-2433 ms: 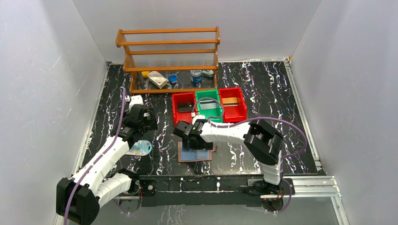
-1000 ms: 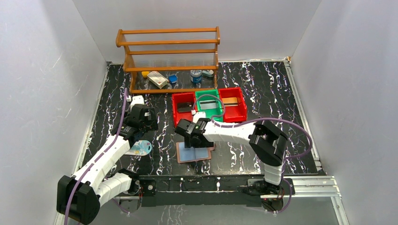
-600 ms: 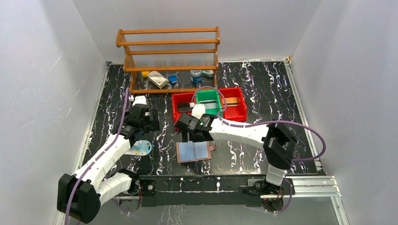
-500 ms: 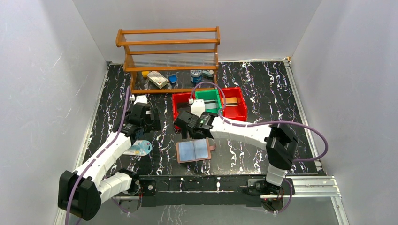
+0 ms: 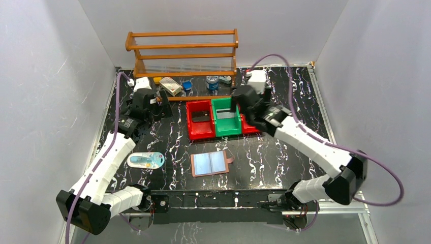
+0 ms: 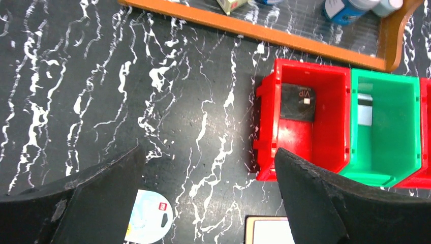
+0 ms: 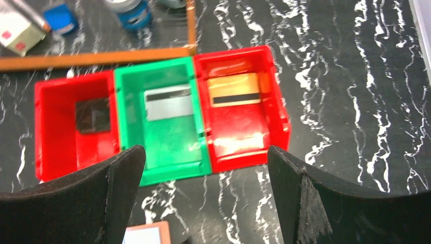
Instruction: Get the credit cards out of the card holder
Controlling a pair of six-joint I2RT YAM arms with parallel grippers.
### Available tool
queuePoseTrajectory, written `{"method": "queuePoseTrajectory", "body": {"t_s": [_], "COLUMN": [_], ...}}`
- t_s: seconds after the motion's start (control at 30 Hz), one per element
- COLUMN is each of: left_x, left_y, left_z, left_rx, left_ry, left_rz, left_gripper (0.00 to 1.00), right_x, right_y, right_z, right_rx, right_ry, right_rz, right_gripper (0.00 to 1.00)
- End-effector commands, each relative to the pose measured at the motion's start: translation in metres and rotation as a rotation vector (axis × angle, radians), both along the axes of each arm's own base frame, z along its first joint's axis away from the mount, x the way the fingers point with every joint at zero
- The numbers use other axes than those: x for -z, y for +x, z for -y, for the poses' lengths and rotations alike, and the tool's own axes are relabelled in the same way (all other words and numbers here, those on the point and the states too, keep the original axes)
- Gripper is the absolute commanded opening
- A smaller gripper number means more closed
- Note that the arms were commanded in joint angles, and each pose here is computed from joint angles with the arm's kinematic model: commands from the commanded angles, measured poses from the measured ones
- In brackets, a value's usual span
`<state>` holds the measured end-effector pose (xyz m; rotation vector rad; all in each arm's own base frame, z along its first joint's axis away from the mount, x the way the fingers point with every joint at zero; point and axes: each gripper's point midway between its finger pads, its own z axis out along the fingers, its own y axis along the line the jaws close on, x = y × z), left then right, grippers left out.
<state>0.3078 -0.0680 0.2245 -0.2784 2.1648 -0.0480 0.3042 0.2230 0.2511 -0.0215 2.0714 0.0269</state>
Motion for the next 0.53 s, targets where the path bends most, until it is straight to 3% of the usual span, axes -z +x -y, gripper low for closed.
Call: {"method": "queuePoseTrajectory", "body": {"t_s": [0.0, 0.1, 0.27, 0.5], "left_x": [-0.028, -0.041, -0.062, -0.080], "left_y": [-0.006, -0.010, -0.016, -0.018], "left_z": [-0.025, -0.039, -0.055, -0.061], "left_rx": [-0.118, -0.173, -0.241, -0.265], "left_ry": [0.049, 0.093, 0.125, 0.127], "left_rz": [0.032, 0.049, 0.100, 0.142], "left_gripper": [0.98, 0.98, 0.98, 0.98], "right_x": [-0.027, -0.042, -0.065, -0.078], "right_y": [0.030, 0.039, 0.042, 0.033], "right_z": [0.051, 0.079, 0.112, 0.115], "right_rx": [0.037, 0.042, 0.099, 0.094], "right_ry": [0.120, 0.184, 0.154, 0.192], "right_rz": [0.065, 0.107, 0.138, 0.185], "right_gripper": [0.98, 0.98, 0.98, 0.98]}}
